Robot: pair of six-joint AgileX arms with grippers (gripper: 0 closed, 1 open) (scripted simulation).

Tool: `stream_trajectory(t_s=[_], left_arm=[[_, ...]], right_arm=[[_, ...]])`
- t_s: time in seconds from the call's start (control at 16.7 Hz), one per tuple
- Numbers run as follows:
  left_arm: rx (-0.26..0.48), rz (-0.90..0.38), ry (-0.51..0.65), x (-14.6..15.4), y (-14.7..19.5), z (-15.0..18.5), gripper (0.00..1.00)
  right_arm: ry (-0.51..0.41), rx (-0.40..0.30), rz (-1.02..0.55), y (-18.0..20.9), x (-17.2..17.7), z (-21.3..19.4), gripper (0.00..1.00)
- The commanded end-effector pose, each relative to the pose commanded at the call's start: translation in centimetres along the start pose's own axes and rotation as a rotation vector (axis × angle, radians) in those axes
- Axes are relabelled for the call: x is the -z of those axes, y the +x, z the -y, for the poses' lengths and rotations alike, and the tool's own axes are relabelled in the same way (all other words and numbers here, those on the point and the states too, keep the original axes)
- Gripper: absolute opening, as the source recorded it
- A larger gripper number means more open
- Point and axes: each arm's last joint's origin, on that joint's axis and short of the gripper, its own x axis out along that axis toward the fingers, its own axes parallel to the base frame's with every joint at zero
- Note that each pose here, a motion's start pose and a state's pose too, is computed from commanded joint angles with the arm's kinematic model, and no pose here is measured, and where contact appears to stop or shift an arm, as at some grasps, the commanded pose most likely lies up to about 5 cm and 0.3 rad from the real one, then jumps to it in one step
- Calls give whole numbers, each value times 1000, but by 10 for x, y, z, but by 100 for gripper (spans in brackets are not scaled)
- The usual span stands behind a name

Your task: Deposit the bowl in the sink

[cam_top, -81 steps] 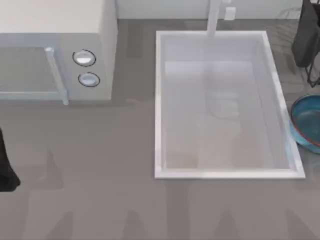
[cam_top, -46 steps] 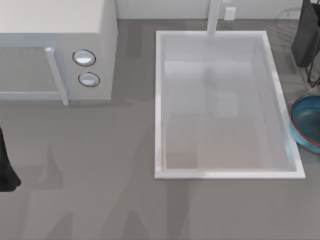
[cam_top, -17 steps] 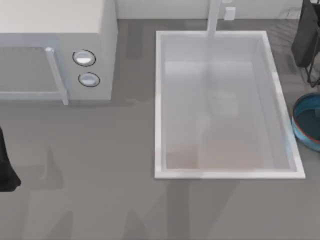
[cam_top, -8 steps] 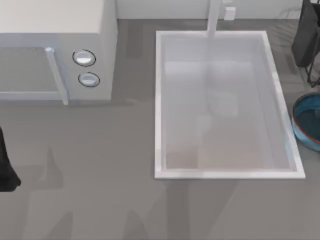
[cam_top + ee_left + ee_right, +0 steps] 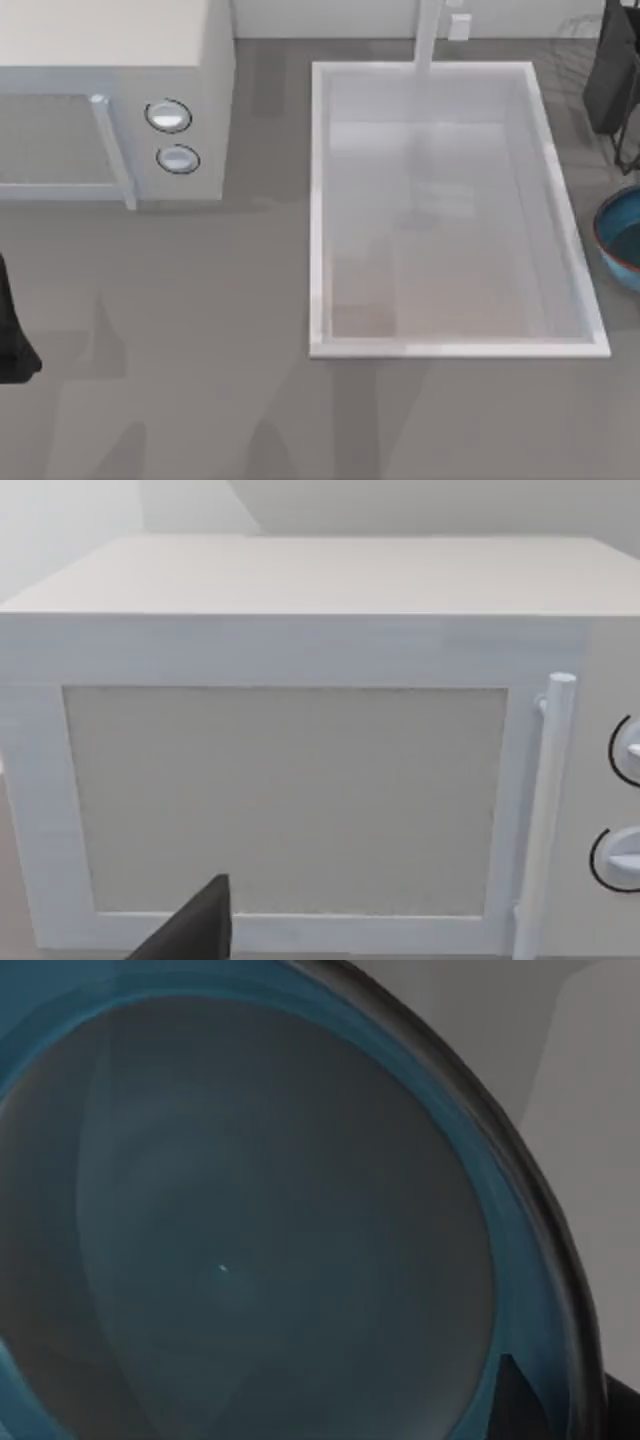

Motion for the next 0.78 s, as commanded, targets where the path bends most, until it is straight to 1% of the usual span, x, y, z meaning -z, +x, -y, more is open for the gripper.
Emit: stream_trajectory(t_s=[0.18, 0.36, 0.54, 0.6, 0.66, 0.78], left_arm=[[0, 0, 0, 0, 0, 0, 100], [0, 0, 0, 0, 0, 0, 100], [0, 0, 0, 0, 0, 0, 100], [0, 0, 0, 0, 0, 0, 100], [0, 0, 0, 0, 0, 0, 100], [0, 0, 0, 0, 0, 0, 100]], right_arm=[[2, 1, 3, -42, 4, -1, 0], [2, 4, 19, -65, 9, -2, 0], [2, 4, 20, -65, 9, -2, 0], [2, 2, -25, -53, 8, -2, 0], [2, 2, -25, -53, 8, -2, 0], [-14, 22, -10, -51, 6, -8, 0]])
